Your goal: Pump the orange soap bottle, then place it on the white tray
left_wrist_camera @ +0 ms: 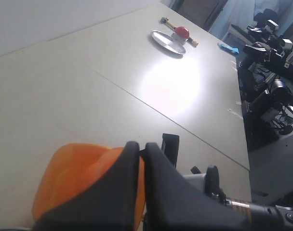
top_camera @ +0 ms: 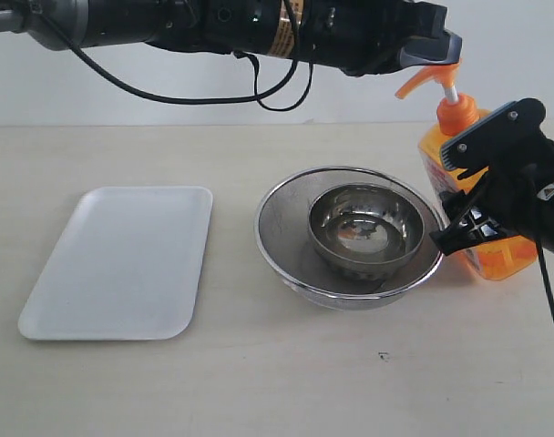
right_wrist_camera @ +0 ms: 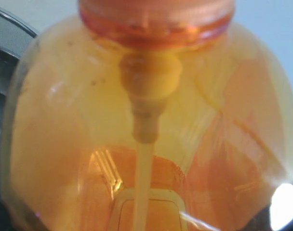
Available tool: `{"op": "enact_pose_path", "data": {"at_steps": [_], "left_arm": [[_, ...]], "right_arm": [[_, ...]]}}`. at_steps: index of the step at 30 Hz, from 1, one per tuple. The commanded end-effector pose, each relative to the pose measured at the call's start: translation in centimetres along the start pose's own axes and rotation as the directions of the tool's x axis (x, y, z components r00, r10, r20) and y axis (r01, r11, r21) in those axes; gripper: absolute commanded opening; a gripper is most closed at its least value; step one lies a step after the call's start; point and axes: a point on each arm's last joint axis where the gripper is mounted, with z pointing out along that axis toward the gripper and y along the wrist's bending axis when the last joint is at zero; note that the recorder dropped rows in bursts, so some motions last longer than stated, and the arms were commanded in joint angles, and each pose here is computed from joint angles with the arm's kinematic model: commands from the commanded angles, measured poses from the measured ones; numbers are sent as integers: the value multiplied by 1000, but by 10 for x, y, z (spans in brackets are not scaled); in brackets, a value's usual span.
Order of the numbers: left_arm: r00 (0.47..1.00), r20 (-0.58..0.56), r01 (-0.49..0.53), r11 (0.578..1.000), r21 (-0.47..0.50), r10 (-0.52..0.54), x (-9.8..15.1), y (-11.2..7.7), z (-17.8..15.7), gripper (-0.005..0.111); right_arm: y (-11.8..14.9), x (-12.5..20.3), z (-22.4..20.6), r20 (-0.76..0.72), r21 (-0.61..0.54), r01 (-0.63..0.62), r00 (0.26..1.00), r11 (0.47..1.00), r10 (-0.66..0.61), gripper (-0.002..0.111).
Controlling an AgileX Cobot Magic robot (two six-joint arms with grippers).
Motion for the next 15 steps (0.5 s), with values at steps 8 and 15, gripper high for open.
{"op": "enact_pose_path", "data": {"at_steps": [8, 15], "left_arm": [[995, -91, 26, 999, -23, -28, 34, 24, 22, 5], [994, -105, 31, 999, -28, -34, 41, 30, 26, 5]], "right_arm": [[-7, -10, -3, 74, 55, 19, 997, 998, -23, 0], [-6, -11, -3, 79, 53, 9, 997, 999, -13, 0]]}}
